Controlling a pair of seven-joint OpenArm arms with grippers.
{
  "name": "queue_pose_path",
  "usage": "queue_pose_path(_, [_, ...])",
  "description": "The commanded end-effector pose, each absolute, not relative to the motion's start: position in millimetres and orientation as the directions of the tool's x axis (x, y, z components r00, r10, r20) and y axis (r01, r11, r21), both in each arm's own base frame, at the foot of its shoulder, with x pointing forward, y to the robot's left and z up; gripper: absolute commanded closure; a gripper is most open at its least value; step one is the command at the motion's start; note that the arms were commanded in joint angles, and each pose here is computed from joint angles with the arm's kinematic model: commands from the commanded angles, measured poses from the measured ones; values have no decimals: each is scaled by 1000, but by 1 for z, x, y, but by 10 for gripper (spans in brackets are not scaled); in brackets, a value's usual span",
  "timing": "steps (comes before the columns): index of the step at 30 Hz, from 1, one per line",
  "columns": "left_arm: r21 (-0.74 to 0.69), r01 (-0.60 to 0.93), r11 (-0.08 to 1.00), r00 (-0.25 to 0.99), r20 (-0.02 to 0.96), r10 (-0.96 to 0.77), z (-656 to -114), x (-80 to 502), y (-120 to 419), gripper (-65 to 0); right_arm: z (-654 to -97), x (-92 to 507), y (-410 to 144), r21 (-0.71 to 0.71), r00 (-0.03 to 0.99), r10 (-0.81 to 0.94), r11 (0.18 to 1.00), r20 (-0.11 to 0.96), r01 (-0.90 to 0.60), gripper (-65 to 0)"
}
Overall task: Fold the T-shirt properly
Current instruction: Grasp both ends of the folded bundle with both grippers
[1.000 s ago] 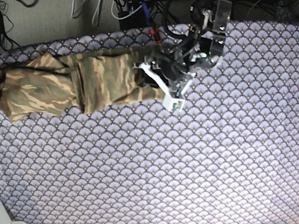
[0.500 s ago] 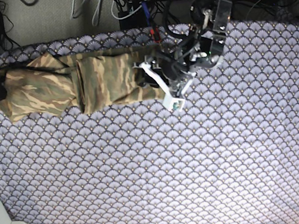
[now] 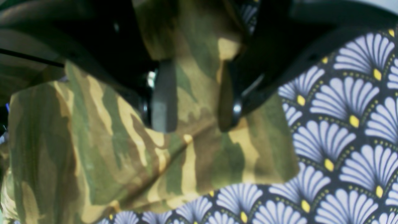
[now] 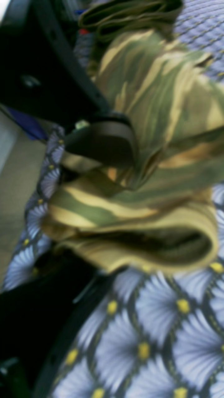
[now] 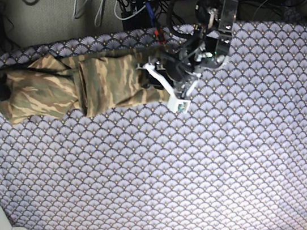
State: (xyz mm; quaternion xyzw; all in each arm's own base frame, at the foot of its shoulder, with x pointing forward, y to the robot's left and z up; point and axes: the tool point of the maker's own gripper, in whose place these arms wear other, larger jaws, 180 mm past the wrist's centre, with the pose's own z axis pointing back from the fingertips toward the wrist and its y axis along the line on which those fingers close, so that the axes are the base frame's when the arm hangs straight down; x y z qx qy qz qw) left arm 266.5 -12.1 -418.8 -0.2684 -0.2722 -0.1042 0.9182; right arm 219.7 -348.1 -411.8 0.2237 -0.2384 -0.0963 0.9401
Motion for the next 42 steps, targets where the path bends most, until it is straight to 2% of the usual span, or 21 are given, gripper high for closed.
queue_pose_path(1, [-425, 342, 838, 830, 555, -57, -417, 267, -11, -235, -403, 227, -350, 453, 867, -258, 891, 425, 43, -427])
queue_pose_path(3, [-425, 342, 838, 830, 555, -57, -417, 267, -11, -235, -406, 227, -344, 454, 878, -239, 890, 414, 28, -405])
queue_pose_path(5, [-425, 342, 838, 830, 555, -57, -417, 267, -11, -235, -410, 227, -338, 456, 888, -221, 890, 403, 15, -355])
queue_pose_path(13, [-424, 354, 834, 816, 575, -54, -409, 270, -12, -235, -413, 230, -339, 422, 897, -192, 907, 398, 7, -56])
queue_pose_path(15, [-420, 371, 828, 796, 603, -51, -397, 274, -14, -235, -407, 236, -343, 365, 898, -138, 931, 417, -26, -19])
queue_pose_path(20, [-415, 392, 821, 762, 646, -38, -378, 279, -16, -235, -376, 249, -340, 191, 870, 44, 969, 491, -156, -7])
queue_pose_path(23, [-409, 390, 825, 790, 610, -71, -385, 272, -13, -235, -361, 254, -322, 147, 836, 114, 963, 536, -226, -7])
queue_pose_path(29, [-395, 393, 830, 801, 591, -98, -388, 268, -6, -235, -353, 244, -288, 123, 814, 189, 945, 549, -303, -7])
queue_pose_path(35, [-387, 309, 869, 817, 575, -35, -394, 273, 25, -237, -328, 240, -261, 48, 770, 282, 926, 573, -375, -8])
queue_pose_path(42, [-371, 283, 884, 824, 566, -26, -399, 272, 41, -238, -296, 252, -238, 3, 692, 285, 923, 663, -384, -10])
